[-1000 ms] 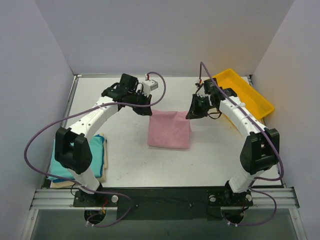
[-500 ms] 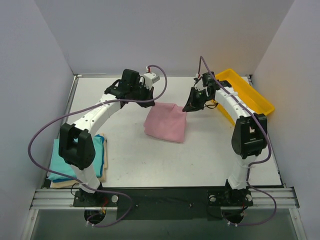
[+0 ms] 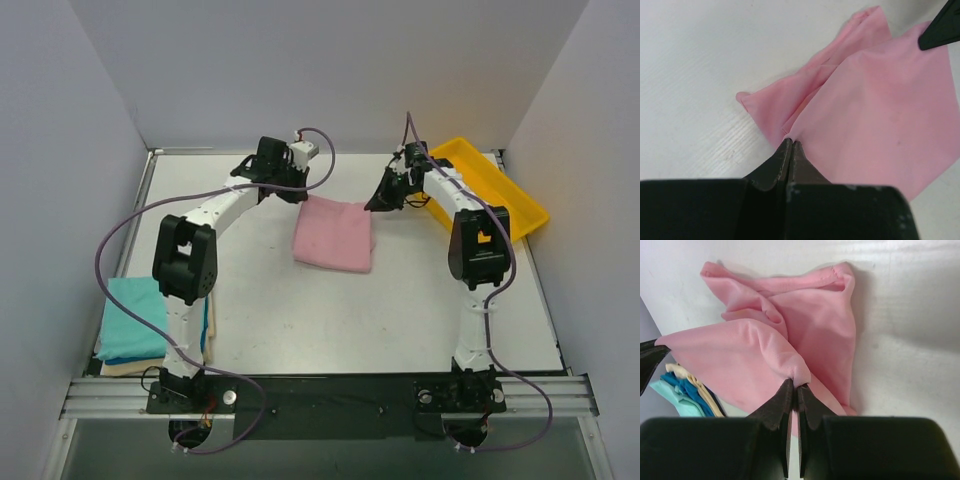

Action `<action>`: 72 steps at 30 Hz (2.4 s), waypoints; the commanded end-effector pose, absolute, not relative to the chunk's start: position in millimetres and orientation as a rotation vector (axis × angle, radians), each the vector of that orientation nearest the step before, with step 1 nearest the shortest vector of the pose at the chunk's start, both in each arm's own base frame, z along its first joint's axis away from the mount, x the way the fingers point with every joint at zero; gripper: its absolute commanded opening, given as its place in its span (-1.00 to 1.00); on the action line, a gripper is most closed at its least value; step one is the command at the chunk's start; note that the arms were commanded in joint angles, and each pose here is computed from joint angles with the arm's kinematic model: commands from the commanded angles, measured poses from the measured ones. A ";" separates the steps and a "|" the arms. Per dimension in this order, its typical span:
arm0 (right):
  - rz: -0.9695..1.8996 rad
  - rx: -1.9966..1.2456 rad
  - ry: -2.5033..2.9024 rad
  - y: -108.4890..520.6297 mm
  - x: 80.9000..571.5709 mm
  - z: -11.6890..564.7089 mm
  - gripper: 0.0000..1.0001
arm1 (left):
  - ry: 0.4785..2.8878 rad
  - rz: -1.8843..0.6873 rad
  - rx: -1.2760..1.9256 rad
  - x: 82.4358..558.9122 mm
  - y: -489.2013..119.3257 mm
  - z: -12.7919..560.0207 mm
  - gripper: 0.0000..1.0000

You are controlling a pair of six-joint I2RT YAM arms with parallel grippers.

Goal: Fold and stack the t-shirts
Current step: Fold the long partially folded tshirt into a neat square, then smooth out wrinkles on the folded tshirt

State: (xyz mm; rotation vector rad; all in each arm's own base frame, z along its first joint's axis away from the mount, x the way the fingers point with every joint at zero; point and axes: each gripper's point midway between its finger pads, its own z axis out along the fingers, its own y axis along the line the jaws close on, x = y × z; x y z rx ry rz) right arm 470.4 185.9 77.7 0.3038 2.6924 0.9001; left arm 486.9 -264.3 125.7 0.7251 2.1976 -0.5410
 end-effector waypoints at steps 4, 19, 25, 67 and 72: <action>0.889 0.483 2.550 176.3 527.6 73.6 -0.93 | 2.149 -0.508 0.613 540.9 -268.2 123.0 -1.00; 0.612 0.410 2.411 143.9 558.2 113.0 -0.14 | 2.233 -0.433 0.507 578.7 -241.4 94.4 -0.20; 0.463 0.227 2.429 154.4 494.8 141.1 -0.16 | 2.148 -0.517 0.545 553.8 -248.6 154.9 -0.01; 0.500 0.358 2.683 152.6 446.7 60.5 -0.07 | 2.388 -0.776 0.265 485.2 -269.3 87.3 0.71; 0.495 0.367 2.775 155.6 448.7 27.4 -0.10 | 2.458 -0.800 0.168 489.7 -267.5 56.3 0.74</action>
